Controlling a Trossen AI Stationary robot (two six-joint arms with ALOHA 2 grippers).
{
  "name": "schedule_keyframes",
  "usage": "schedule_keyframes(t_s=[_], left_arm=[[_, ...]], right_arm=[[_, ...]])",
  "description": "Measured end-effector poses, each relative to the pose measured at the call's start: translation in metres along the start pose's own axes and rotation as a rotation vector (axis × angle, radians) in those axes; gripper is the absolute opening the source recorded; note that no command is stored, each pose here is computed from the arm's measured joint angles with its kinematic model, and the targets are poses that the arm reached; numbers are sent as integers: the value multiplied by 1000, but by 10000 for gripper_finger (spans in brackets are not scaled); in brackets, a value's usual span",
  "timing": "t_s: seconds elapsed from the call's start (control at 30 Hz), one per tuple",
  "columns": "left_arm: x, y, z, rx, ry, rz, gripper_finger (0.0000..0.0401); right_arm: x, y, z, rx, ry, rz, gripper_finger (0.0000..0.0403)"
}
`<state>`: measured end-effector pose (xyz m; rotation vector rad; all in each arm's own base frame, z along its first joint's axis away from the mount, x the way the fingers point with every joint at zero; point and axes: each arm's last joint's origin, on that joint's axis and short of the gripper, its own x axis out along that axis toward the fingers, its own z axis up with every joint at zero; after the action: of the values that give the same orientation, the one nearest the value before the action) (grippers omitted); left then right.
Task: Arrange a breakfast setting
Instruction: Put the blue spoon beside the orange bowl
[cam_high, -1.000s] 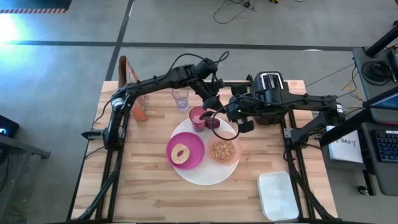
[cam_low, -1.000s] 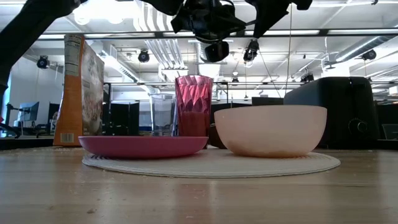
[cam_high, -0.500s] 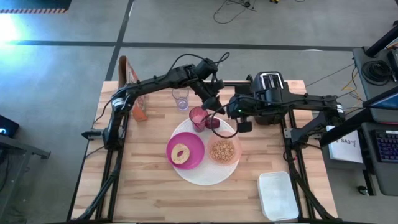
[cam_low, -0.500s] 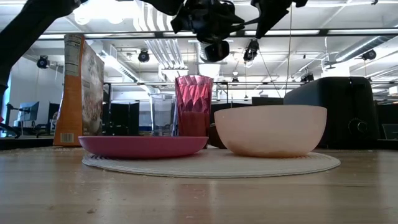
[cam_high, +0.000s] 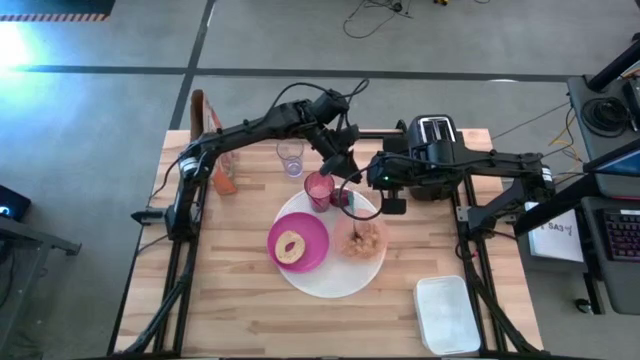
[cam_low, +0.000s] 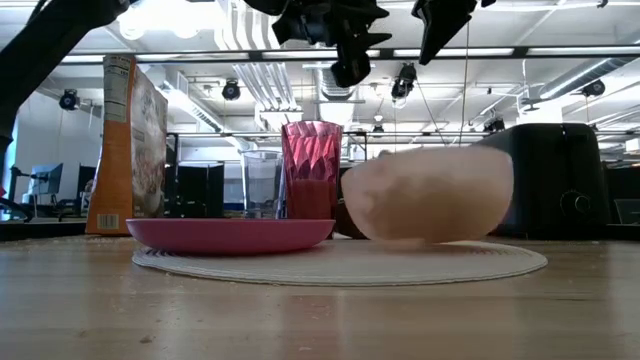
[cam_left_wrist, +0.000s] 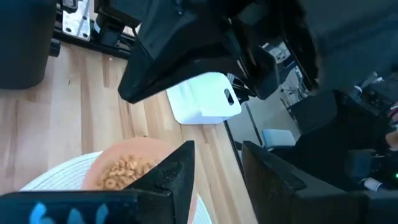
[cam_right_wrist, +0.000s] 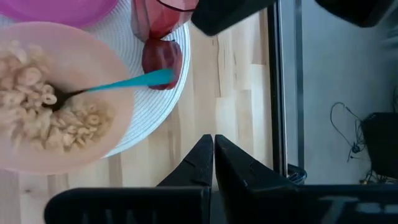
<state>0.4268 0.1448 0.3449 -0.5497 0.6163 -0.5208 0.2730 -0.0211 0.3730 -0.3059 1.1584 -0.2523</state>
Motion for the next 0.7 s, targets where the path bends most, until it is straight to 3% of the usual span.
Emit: schedule_keyframes(t_s=[0.4, 0.7], left_arm=[[-8, -15, -8, 20, 114, -4, 119], [-4, -27, -25, 18, 244, -37, 119]], right_arm=[[-1, 0, 0, 33, -7, 17, 13], [-1, 5, 0, 70, -25, 209, 85]])
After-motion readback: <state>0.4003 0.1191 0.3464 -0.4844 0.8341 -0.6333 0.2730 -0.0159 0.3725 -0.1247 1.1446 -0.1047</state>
